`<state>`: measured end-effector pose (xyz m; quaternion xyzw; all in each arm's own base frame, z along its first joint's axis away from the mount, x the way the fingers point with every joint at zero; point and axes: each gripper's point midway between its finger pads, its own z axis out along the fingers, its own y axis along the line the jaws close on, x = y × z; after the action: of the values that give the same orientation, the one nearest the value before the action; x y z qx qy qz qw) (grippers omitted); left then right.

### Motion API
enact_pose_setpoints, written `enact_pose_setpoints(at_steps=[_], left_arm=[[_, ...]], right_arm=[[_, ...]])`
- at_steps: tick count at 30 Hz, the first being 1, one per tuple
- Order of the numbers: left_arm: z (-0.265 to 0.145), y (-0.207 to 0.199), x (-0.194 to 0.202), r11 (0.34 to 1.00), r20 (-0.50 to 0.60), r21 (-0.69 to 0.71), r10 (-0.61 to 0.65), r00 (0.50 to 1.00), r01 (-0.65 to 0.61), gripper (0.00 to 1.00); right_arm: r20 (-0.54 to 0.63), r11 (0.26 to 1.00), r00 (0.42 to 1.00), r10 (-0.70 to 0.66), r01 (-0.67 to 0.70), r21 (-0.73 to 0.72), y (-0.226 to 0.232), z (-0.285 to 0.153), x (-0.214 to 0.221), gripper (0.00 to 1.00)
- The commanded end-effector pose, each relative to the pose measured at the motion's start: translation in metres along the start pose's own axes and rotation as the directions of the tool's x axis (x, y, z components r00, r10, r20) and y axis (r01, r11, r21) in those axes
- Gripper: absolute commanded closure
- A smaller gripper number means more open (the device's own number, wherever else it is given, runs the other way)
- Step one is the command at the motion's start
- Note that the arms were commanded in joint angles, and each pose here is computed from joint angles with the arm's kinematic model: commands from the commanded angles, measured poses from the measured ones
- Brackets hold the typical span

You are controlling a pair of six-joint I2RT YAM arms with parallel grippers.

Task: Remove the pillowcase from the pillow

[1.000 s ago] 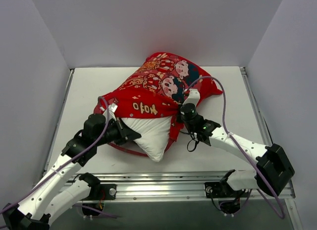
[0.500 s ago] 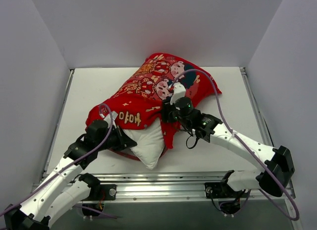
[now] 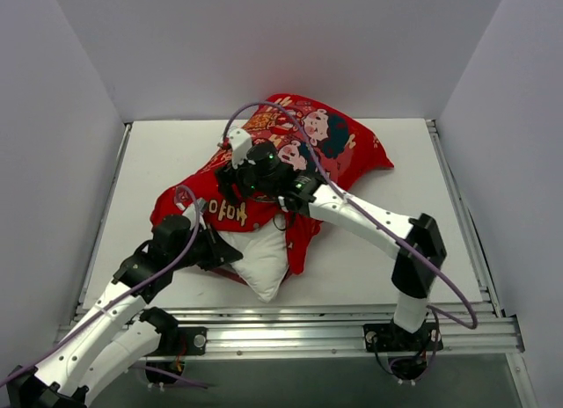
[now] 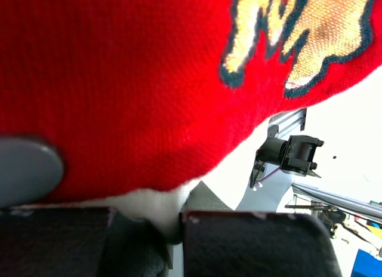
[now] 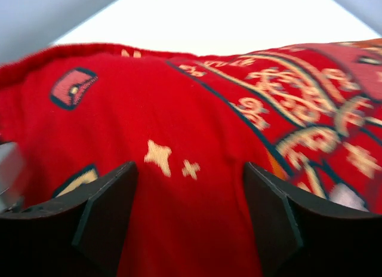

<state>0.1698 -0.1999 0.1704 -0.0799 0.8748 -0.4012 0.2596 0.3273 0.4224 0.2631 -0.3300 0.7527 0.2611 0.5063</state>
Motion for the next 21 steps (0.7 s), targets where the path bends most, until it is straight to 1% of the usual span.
enact_pose_setpoints(at_steps=[1,3,4,5,6,8,9,11,12,14,15,16,17,18,19,21], left_arm=[[-0.006,-0.02,-0.016,0.994,0.083,0.087,0.066,0.994,-0.073,0.98],[-0.007,-0.019,-0.015,0.994,0.085,0.086,0.066,0.994,-0.073,0.98],[-0.007,-0.019,-0.015,0.994,0.086,0.087,0.066,0.994,-0.073,0.98],[-0.009,-0.02,-0.015,0.993,0.09,0.089,0.067,0.994,-0.075,0.98],[-0.01,-0.019,-0.015,0.994,0.09,0.085,0.067,0.994,-0.075,0.98],[-0.014,-0.021,-0.015,0.993,0.095,0.089,0.073,0.993,-0.082,0.98],[-0.015,-0.02,-0.013,0.993,0.091,0.084,0.074,0.993,-0.082,0.98],[-0.022,-0.024,-0.014,0.991,0.102,0.095,0.08,0.992,-0.089,0.98],[-0.026,-0.028,-0.014,0.99,0.103,0.104,0.085,0.991,-0.095,0.98],[-0.032,-0.033,-0.013,0.986,0.1,0.123,0.097,0.99,-0.109,0.98],[-0.035,-0.037,-0.012,0.983,0.099,0.14,0.107,0.989,-0.121,0.98],[-0.041,-0.043,-0.008,0.975,0.09,0.172,0.123,0.988,-0.137,0.98],[-0.045,-0.048,-0.008,0.969,0.096,0.19,0.143,0.985,-0.159,0.98],[-0.049,-0.049,-0.006,0.966,0.093,0.198,0.153,0.984,-0.169,0.98],[-0.056,-0.053,-0.005,0.958,0.1,0.217,0.168,0.981,-0.186,0.98],[-0.063,-0.054,-0.001,0.95,0.108,0.226,0.194,0.975,-0.214,0.98]], right_arm=[[-0.028,0.994,0.997,-0.078,0.076,-0.083,0.016,0.026,0.0,0.33],[-0.097,0.991,0.99,-0.102,0.093,-0.095,0.016,0.044,0.024,0.33],[-0.091,0.991,0.99,-0.107,0.099,-0.087,0.015,0.048,0.02,0.34],[-0.105,0.993,0.988,-0.113,0.109,-0.044,0.006,0.053,0.025,0.37],[-0.131,0.992,0.984,-0.124,0.123,-0.013,-0.002,0.062,0.035,0.49],[-0.155,0.989,0.98,-0.121,0.133,0.068,-0.023,0.071,0.041,0.65],[-0.166,0.977,0.98,-0.113,0.14,0.163,-0.044,0.072,0.042,0.82],[-0.156,0.953,0.984,-0.085,0.126,0.277,-0.074,0.072,0.035,0.97],[-0.162,0.912,0.986,-0.045,0.107,0.396,-0.109,0.068,0.038,1.0],[-0.153,0.865,0.988,-0.005,0.081,0.495,-0.144,0.065,0.036,1.0],[-0.149,0.804,0.988,0.029,0.065,0.592,-0.18,0.054,0.036,1.0],[-0.138,0.77,0.987,0.077,0.029,0.637,-0.197,0.049,0.039,1.0],[-0.134,0.741,0.986,0.099,0.017,0.671,-0.212,0.046,0.043,1.0],[-0.109,0.695,0.985,0.133,-0.015,0.719,-0.24,0.036,0.042,1.0],[-0.083,0.657,0.982,0.169,-0.05,0.752,-0.254,0.029,0.045,1.0],[-0.048,0.606,0.975,0.216,-0.095,0.79,-0.28,0.016,0.049,1.0]])
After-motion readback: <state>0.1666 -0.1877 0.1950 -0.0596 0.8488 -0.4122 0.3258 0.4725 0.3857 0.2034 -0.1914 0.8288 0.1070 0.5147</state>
